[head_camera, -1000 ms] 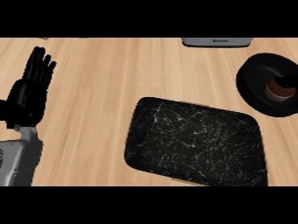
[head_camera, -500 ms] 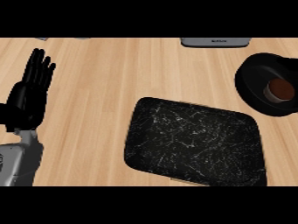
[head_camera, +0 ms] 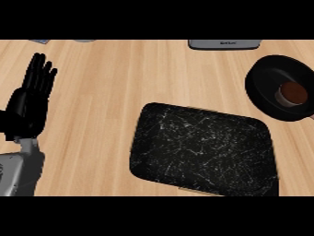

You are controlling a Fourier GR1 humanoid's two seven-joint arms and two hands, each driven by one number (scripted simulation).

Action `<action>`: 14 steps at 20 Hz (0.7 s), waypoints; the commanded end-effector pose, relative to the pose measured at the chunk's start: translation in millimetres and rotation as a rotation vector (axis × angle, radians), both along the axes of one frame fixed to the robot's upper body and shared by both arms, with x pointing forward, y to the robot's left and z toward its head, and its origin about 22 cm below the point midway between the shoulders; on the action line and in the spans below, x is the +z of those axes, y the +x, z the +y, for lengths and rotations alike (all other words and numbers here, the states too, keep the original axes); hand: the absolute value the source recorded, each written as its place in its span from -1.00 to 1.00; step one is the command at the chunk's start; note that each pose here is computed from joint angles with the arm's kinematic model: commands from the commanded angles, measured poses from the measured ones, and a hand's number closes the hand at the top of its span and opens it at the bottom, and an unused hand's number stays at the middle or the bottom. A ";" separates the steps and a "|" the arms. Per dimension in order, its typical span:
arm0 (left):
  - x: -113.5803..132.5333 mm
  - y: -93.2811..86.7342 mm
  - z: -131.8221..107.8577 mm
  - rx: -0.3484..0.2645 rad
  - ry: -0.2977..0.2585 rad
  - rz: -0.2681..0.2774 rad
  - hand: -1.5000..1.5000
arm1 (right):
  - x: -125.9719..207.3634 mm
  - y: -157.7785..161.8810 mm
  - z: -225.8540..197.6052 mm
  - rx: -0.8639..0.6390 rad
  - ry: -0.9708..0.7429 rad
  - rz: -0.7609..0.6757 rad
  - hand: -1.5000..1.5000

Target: Pick the cupcake from the tray and place it in the pot

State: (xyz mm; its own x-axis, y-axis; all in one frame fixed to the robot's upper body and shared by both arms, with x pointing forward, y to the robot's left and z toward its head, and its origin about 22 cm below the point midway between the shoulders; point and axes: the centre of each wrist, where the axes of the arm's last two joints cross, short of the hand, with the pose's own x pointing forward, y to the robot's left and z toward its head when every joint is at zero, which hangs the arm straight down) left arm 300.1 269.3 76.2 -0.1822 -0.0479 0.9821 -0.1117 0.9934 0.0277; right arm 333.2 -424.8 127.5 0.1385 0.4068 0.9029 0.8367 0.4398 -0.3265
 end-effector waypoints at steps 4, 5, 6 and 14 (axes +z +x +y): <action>-4.7 7.3 -9.7 -0.014 -0.002 0.005 0.00 | -15.6 -60.7 -41.1 -0.031 0.028 -0.107 -1.00; 11.5 8.6 11.4 0.001 0.011 -0.017 0.00 | -19.6 -67.2 -44.5 -0.053 0.041 -0.113 -1.00; 20.0 7.3 -6.6 -0.022 0.002 0.001 0.00 | -15.1 -75.4 -58.3 -0.048 0.027 -0.136 -1.00; 2.5 4.2 3.6 -0.007 -0.009 0.000 0.00 | -33.5 -154.3 -69.1 -0.053 0.011 -0.128 -1.00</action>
